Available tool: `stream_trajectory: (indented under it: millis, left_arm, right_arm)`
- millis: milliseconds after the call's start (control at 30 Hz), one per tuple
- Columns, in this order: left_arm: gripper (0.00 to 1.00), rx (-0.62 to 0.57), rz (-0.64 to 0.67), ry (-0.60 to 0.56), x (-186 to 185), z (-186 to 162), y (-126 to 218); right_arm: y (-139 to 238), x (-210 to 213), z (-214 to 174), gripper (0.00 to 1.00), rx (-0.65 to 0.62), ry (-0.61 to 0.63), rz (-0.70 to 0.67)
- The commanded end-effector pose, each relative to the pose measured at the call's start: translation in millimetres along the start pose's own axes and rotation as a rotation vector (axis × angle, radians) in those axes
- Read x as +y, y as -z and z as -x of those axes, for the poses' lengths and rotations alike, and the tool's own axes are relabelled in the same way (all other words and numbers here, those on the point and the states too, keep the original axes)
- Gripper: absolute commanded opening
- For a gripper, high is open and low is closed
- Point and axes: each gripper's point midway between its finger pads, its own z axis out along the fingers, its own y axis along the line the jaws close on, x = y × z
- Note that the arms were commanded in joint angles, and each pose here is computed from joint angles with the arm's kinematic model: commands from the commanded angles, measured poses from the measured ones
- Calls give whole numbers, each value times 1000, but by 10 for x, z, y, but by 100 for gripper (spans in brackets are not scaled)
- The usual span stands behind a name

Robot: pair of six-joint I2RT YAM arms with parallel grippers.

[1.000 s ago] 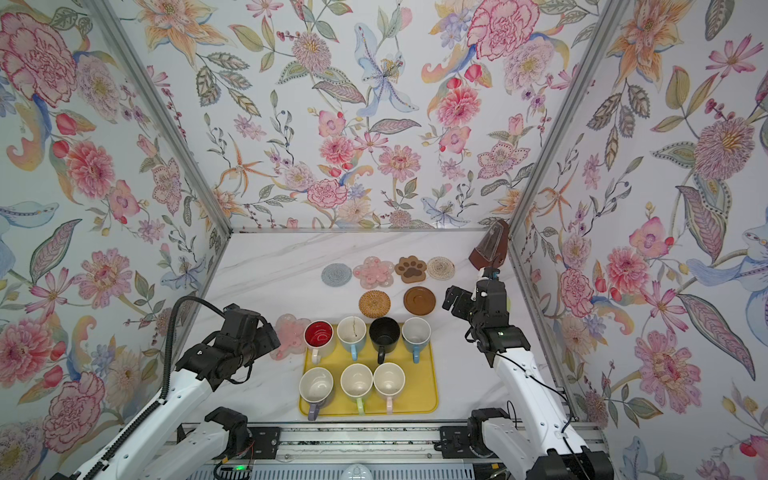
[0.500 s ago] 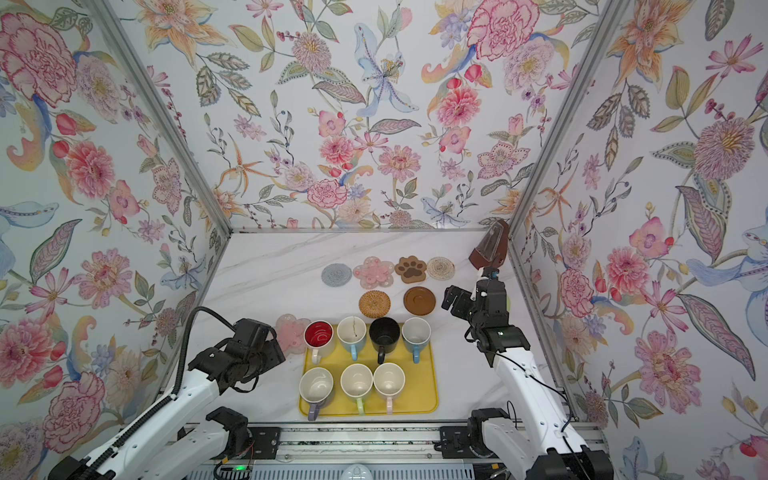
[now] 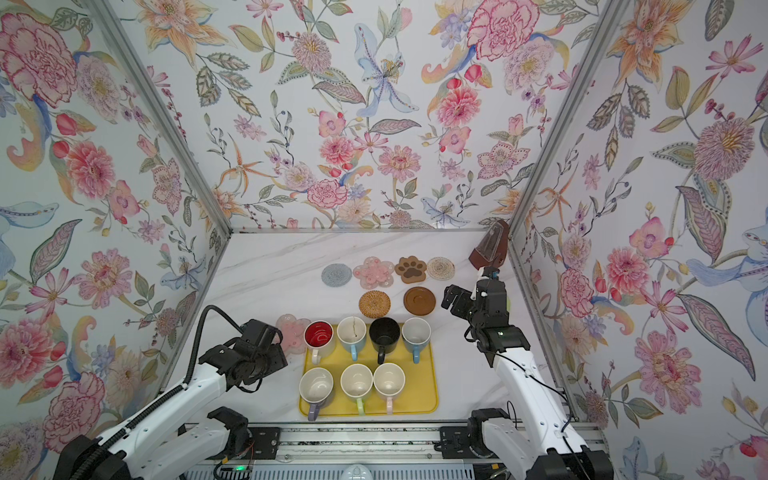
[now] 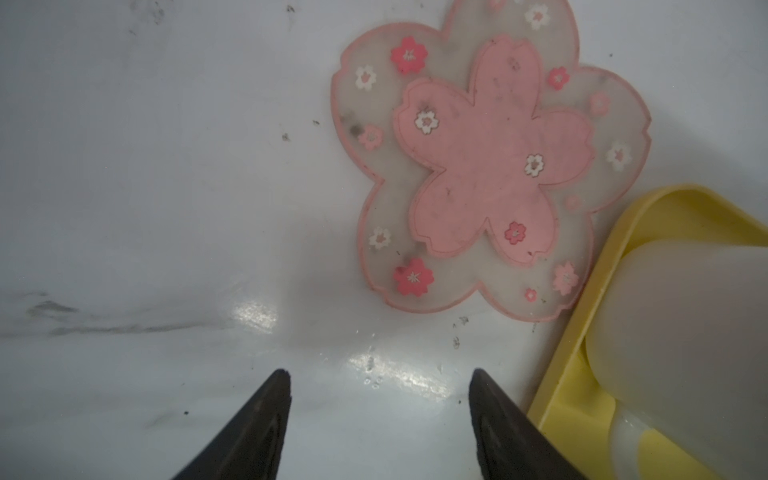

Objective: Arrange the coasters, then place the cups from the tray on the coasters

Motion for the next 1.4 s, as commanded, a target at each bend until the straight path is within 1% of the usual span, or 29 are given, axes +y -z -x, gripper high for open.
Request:
stream_trajectory:
  millis: [0,167,300,567,700,800,900,1367]
  left_arm:
    - [69,24,-5,-42,-23,-61,-41]
    - [67,43,5,-57,-45,-91,-100]
    - [64,41,-16,-53,-116,-68,-141]
    - [58,57,-7,-45,-149,-85,-277]
    - [55,47,-8,-29,-160,-51,-306]
    - [51,44,-29,-10,-185,-22,-342]
    - [49,53,-46,11,-197,-18,-391]
    - [49,25,-65,74,-202,171,-504]
  right_arm:
    - [-9,29,23,99,-7,-11,14]
    - [-10,37,32,99,-8,-14,16]
    - [-11,45,35,99,-8,-15,19]
    - [-8,47,40,99,-9,-13,20]
    - [-15,48,35,99,-7,-12,20]
    - [-19,55,36,99,-5,-13,23]
    - [-20,55,31,99,-3,-13,24]
    - [-17,50,22,99,-1,-15,22]
